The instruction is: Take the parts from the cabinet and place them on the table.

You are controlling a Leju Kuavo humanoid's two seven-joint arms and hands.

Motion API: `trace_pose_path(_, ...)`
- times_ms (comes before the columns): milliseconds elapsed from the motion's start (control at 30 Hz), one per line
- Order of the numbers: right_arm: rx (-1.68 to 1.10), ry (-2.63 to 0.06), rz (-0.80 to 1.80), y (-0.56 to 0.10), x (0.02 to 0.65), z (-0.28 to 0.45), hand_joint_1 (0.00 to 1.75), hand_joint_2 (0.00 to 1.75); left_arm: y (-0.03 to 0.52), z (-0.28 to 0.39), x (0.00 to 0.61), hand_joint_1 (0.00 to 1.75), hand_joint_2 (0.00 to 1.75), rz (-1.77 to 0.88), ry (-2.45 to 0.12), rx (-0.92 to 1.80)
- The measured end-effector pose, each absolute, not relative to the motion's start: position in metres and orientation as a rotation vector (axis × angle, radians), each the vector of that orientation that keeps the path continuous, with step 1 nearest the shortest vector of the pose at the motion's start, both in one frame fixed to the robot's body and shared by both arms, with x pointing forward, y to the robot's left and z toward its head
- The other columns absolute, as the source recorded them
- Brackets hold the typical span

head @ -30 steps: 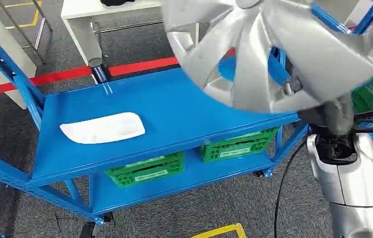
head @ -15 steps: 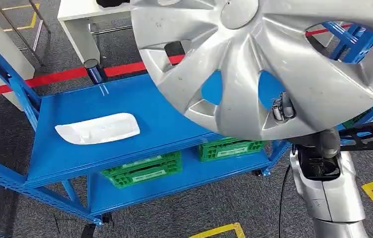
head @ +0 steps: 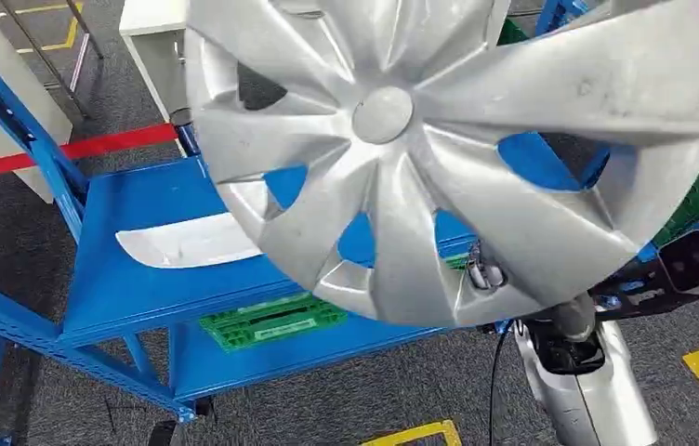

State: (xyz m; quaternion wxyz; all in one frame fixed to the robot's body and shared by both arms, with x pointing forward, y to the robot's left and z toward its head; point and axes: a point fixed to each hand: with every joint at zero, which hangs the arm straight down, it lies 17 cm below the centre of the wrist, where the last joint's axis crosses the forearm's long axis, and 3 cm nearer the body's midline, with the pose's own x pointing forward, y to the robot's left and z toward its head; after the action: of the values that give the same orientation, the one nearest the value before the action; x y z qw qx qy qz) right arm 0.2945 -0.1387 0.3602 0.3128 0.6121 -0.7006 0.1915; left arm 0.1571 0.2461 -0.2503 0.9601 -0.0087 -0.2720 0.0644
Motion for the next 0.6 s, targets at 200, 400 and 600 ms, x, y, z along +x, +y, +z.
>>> trace_pose_path(200,1.679,-1.792,0.512,-0.123,0.279,0.351,1.75,1.75,0.248,-0.253,0.152,0.00,1.75,0.120,-0.534,-0.010)
trace_pose_path(400,1.691,-1.778,0.504,-0.120,0.276,0.348,1.75,1.75,0.248,-0.254,0.148,0.00,1.75,0.116,-0.527,-0.008)
trace_pose_path(600,1.702,-1.782,0.506,-0.119,0.273,0.351,1.75,1.75,0.251,-0.254,0.147,0.00,1.75,0.106,-0.526,-0.004)
